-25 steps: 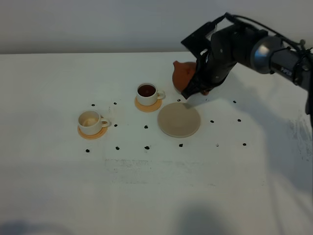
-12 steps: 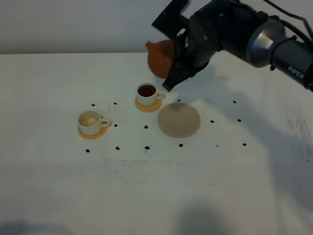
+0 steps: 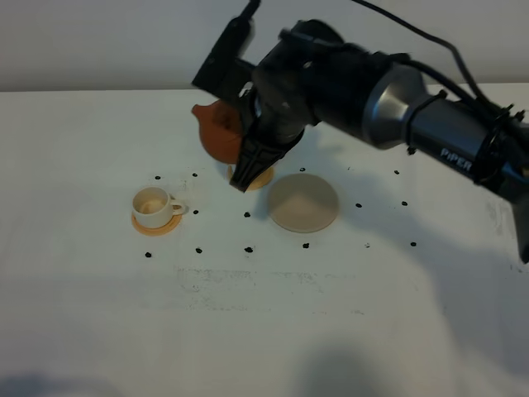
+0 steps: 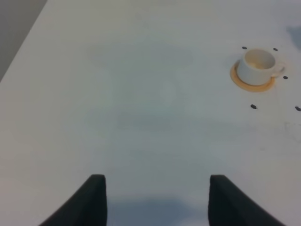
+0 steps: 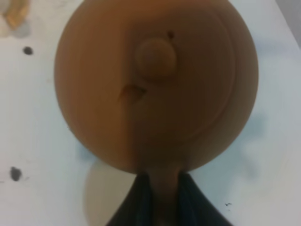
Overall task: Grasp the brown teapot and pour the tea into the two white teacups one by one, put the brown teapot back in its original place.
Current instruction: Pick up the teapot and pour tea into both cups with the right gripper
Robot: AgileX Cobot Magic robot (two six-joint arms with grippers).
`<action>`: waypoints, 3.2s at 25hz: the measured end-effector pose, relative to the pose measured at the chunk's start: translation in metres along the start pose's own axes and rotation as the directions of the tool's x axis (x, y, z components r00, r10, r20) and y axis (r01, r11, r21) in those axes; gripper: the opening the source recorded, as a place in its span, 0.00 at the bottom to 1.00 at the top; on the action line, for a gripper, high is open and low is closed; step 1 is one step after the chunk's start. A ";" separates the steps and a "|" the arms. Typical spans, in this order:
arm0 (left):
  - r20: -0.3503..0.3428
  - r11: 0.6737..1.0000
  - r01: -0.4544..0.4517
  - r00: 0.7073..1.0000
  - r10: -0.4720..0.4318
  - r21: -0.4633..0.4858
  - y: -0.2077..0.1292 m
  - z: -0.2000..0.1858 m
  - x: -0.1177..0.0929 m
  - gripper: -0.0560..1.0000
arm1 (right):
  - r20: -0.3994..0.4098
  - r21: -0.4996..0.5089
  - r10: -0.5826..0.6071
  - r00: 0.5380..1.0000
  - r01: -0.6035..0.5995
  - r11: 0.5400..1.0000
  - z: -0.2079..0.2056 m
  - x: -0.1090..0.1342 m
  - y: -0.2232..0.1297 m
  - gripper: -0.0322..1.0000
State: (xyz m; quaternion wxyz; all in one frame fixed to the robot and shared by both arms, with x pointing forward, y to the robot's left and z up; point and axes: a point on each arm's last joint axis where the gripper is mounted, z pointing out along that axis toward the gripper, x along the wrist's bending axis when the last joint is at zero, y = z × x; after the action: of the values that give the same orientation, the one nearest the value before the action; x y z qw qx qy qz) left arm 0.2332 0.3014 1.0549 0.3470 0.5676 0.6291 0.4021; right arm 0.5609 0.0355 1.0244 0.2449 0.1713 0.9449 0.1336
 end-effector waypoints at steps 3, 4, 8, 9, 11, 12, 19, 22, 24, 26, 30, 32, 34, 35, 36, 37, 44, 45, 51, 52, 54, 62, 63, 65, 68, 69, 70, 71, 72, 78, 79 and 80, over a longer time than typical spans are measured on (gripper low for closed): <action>0.000 1.000 0.000 1.000 0.000 0.000 0.000 0.000 0.000 0.52 | 0.020 0.011 -0.043 0.999 0.043 0.999 0.000 0.011 0.002 0.12; 0.000 1.000 0.000 1.000 0.000 0.000 0.000 0.000 0.000 0.52 | 0.019 0.020 -0.060 0.998 0.060 0.998 0.001 0.016 0.001 0.12; 0.000 1.000 0.000 1.000 0.000 0.000 0.000 0.000 0.000 0.52 | 0.008 0.059 -0.110 0.994 0.110 0.992 0.011 0.035 -0.002 0.12; 0.000 1.000 0.000 1.000 0.000 0.000 0.000 0.000 0.000 0.52 | 0.009 0.065 -0.120 0.993 0.119 0.991 0.014 0.039 -0.001 0.12; 0.000 1.000 0.000 1.000 0.000 0.000 0.000 0.000 0.000 0.52 | 0.016 0.067 -0.146 0.989 0.144 0.987 0.015 0.047 0.001 0.12; 0.000 1.000 0.000 1.000 0.000 0.000 0.000 0.000 0.000 0.52 | 0.018 0.066 -0.156 0.988 0.155 0.986 0.016 0.050 0.002 0.12; 0.000 1.000 0.000 1.000 0.000 0.000 0.000 0.000 0.000 0.52 | 0.002 0.061 -0.211 0.977 0.210 0.976 0.026 0.075 0.008 0.12; 0.000 1.000 0.000 1.000 0.000 0.000 0.000 0.000 0.000 0.52 | 0.001 0.052 -0.222 0.975 0.222 0.974 0.032 0.079 0.009 0.12; 0.000 1.000 0.000 1.000 0.000 0.000 0.000 0.000 0.000 0.52 | 0.004 0.051 -0.225 0.974 0.224 0.973 0.034 0.080 0.010 0.12; 0.000 1.000 0.000 1.000 0.000 0.000 0.000 0.000 0.000 0.52 | 0.022 0.041 -0.222 0.975 0.221 0.974 0.032 0.077 0.014 0.12; 0.000 1.000 0.000 1.000 0.000 0.000 0.000 0.000 0.000 0.52 | 0.075 0.022 -0.225 0.971 0.224 0.974 0.028 0.068 0.021 0.12; 0.000 1.000 0.000 1.000 0.000 0.000 0.000 0.000 0.000 0.52 | 0.088 0.029 -0.228 0.970 0.226 0.974 0.030 0.065 0.020 0.12; 0.000 1.000 0.000 1.000 0.000 0.000 0.000 0.000 0.000 0.52 | 0.100 0.044 -0.238 0.966 0.235 0.971 0.034 0.063 0.018 0.12; 0.000 1.000 0.000 1.000 0.000 0.000 0.000 0.000 0.000 0.52 | 0.103 0.055 -0.244 0.964 0.239 0.969 0.038 0.062 0.017 0.12; 0.000 1.000 0.000 1.000 0.000 0.000 0.000 0.000 0.000 0.52 | 0.111 0.064 -0.253 0.961 0.247 0.967 0.040 0.062 0.016 0.12; 0.000 1.000 0.000 1.000 0.000 0.000 0.000 0.000 0.000 0.52 | 0.114 0.075 -0.262 0.958 0.254 0.964 0.044 0.063 0.015 0.12; 0.000 1.000 0.000 1.000 0.000 0.000 0.000 0.000 0.000 0.52 | 0.118 0.101 -0.281 0.952 0.270 0.958 0.055 0.066 0.013 0.12; 0.000 1.000 0.000 1.000 0.000 0.000 0.000 0.000 0.000 0.52 | 0.121 0.101 -0.284 0.951 0.273 0.957 0.055 0.067 0.013 0.12; 0.000 1.000 0.000 1.000 0.000 0.000 0.000 0.000 0.000 0.52 | 0.156 0.105 -0.330 0.931 0.316 0.943 0.051 0.071 0.017 0.12; 0.000 1.000 0.000 1.000 0.000 0.000 0.000 0.000 0.000 0.52 | 0.159 0.108 -0.337 0.928 0.323 0.940 0.052 0.072 0.017 0.12; 0.000 1.000 0.000 1.000 0.000 0.000 0.000 0.000 0.000 0.52 | 0.164 0.114 -0.356 0.920 0.340 0.933 0.054 0.077 0.017 0.12; 0.000 1.000 0.000 1.000 0.000 0.000 0.000 0.000 0.000 0.52 | 0.189 0.121 -0.382 0.904 0.365 0.923 0.055 0.082 0.019 0.12; 0.000 1.000 0.000 1.000 0.000 0.000 0.000 0.000 0.000 0.52 | 0.191 0.121 -0.384 0.903 0.366 0.923 0.054 0.082 0.020 0.12; 0.000 1.000 0.000 1.000 0.000 0.000 0.000 0.000 0.000 0.52 | 0.201 0.128 -0.392 0.898 0.373 0.919 0.054 0.082 0.020 0.12; 0.000 1.000 0.000 1.000 0.000 0.000 0.000 0.000 0.000 0.52 | 0.210 0.136 -0.409 0.888 0.388 0.912 0.052 0.086 0.021 0.12; 0.000 1.000 0.000 1.000 0.000 0.000 0.000 0.000 0.000 0.52 | 0.217 0.134 -0.418 0.882 0.397 0.908 0.051 0.088 0.022 0.12; 0.000 1.000 0.000 1.000 0.000 0.000 0.000 0.000 0.000 0.52 | 0.222 0.133 -0.423 0.879 0.402 0.906 0.050 0.089 0.023 0.12; 0.000 1.000 0.000 1.000 0.000 0.000 0.000 0.000 0.000 0.52 | 0.228 0.132 -0.429 0.874 0.409 0.903 0.049 0.090 0.024 0.12; 0.000 1.000 0.000 1.000 0.000 0.000 0.000 0.000 0.000 0.52 | 0.234 0.133 -0.436 0.869 0.416 0.900 0.049 0.091 0.024 0.12; 0.000 1.000 0.000 1.000 0.000 0.000 0.000 0.000 0.000 0.52 | 0.269 0.147 -0.465 0.843 0.442 0.885 0.047 0.088 0.026 0.12; 0.000 1.000 0.000 1.000 0.000 0.000 0.000 0.000 0.000 0.52 | 0.275 0.149 -0.470 0.839 0.446 0.883 0.047 0.087 0.026 0.12; 0.000 1.000 0.000 1.000 0.000 0.000 0.000 0.000 0.000 0.52 | 0.280 0.153 -0.474 0.835 0.449 0.881 0.047 0.087 0.026 0.12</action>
State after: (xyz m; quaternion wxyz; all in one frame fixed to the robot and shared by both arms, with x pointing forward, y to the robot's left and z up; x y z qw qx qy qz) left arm 0.2332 0.3014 1.0549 0.3470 0.5676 0.6291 0.4021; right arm 0.5203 0.1008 0.9572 0.4075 -0.0331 0.9126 0.0039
